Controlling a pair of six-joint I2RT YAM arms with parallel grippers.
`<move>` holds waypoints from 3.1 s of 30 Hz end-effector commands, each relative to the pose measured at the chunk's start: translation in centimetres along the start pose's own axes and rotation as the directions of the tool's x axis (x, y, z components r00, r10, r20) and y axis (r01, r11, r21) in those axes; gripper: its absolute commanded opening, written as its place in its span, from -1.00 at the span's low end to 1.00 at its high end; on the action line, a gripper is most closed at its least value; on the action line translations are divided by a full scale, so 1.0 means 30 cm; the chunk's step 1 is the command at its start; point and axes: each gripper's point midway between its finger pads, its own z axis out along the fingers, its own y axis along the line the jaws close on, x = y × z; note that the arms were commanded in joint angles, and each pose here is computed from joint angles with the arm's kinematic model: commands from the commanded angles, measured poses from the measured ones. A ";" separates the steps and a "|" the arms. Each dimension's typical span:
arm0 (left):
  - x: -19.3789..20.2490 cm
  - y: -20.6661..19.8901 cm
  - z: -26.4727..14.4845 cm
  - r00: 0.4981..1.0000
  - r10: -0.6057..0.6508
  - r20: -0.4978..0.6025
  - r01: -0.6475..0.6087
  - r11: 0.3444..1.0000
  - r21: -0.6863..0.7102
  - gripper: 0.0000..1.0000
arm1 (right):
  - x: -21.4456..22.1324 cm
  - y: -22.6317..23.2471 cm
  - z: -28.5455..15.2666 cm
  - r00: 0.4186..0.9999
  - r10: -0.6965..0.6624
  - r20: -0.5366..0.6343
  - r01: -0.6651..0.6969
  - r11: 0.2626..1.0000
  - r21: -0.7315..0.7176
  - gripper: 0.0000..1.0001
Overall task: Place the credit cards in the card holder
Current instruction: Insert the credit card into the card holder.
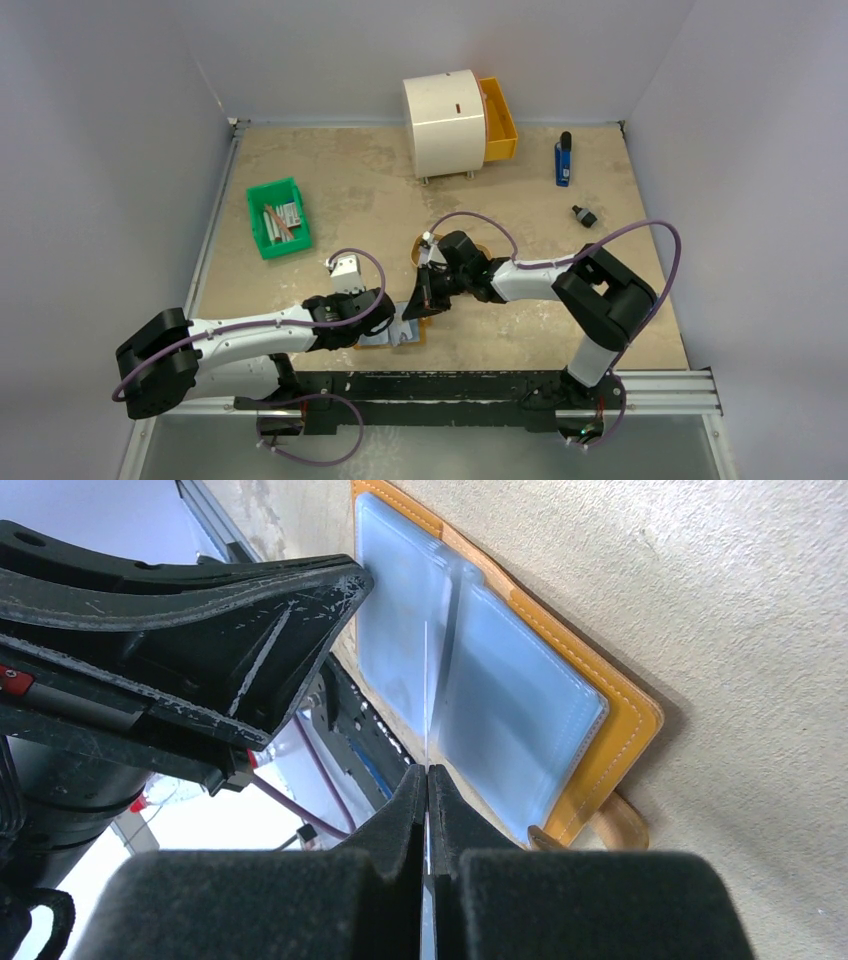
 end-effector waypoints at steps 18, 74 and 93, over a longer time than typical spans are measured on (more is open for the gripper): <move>-0.014 0.007 -0.005 0.999 -0.028 0.018 0.028 1.000 -0.001 -0.84 | 0.020 -0.009 0.009 0.999 0.022 -0.026 -0.022 1.000 -0.006 -1.00; -0.052 0.089 -0.045 0.995 -0.083 0.063 0.087 0.994 -0.062 -0.93 | -0.050 -0.021 0.087 0.997 0.073 -0.003 -0.073 0.997 0.015 -1.00; 0.076 0.113 0.016 0.996 -0.086 -0.034 0.084 0.994 -0.068 -1.00 | -0.081 -0.033 0.102 0.991 0.119 0.067 -0.120 0.993 0.013 -1.00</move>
